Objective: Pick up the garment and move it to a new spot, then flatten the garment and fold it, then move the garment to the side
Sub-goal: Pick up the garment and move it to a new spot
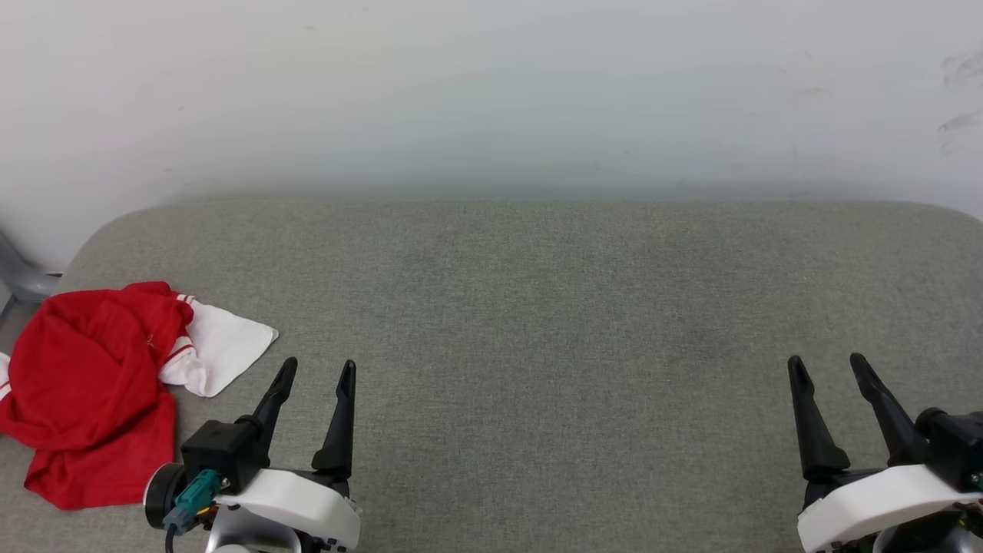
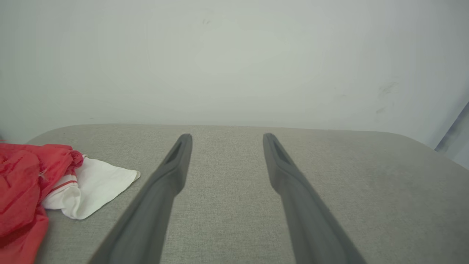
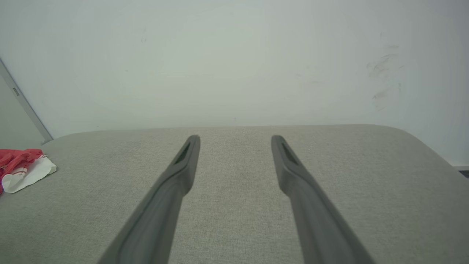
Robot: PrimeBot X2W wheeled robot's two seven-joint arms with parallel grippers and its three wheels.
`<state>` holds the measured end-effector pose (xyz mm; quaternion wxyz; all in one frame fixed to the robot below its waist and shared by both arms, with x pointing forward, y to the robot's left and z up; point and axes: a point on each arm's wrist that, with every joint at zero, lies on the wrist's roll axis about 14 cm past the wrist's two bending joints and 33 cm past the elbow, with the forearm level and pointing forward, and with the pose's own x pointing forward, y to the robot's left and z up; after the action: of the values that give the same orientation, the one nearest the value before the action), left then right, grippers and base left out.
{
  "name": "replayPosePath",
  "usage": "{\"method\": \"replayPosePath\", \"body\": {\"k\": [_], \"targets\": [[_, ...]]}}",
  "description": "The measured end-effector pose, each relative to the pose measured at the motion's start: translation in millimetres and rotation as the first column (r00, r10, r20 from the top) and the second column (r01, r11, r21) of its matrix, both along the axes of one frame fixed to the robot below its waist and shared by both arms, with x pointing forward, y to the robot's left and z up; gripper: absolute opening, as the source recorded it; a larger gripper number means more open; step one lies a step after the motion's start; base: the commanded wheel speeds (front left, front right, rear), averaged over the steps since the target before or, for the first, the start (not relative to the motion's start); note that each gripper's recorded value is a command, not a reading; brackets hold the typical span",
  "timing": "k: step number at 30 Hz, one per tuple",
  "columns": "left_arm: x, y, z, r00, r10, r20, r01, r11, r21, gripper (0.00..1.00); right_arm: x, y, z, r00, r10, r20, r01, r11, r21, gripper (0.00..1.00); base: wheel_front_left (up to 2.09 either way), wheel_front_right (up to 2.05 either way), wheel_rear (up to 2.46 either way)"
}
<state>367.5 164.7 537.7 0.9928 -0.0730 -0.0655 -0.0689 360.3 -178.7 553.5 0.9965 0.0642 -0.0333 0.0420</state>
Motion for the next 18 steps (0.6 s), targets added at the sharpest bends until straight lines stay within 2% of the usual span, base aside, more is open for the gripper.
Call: {"method": "replayPosePath", "body": {"k": [11, 18], "targets": [[-3.0, 6.2, 0.9, 0.999, 0.032, 0.019, -0.033, 0.999, 0.012, 1.0, 2.0, -0.5, 2.1, 1.0, -0.004, 0.015, 0.004, 0.999, -0.032, 1.0, 0.0, 0.0, 0.0], [-12.4, 31.6, -4.8, 0.994, 0.113, 0.01, -0.113, 0.993, 0.03, 1.0, 9.9, 20.5, 1.1, 0.998, 0.056, 0.018, -0.055, 0.996, -0.068, 1.0, 0.0, 0.0, 0.0]]}}
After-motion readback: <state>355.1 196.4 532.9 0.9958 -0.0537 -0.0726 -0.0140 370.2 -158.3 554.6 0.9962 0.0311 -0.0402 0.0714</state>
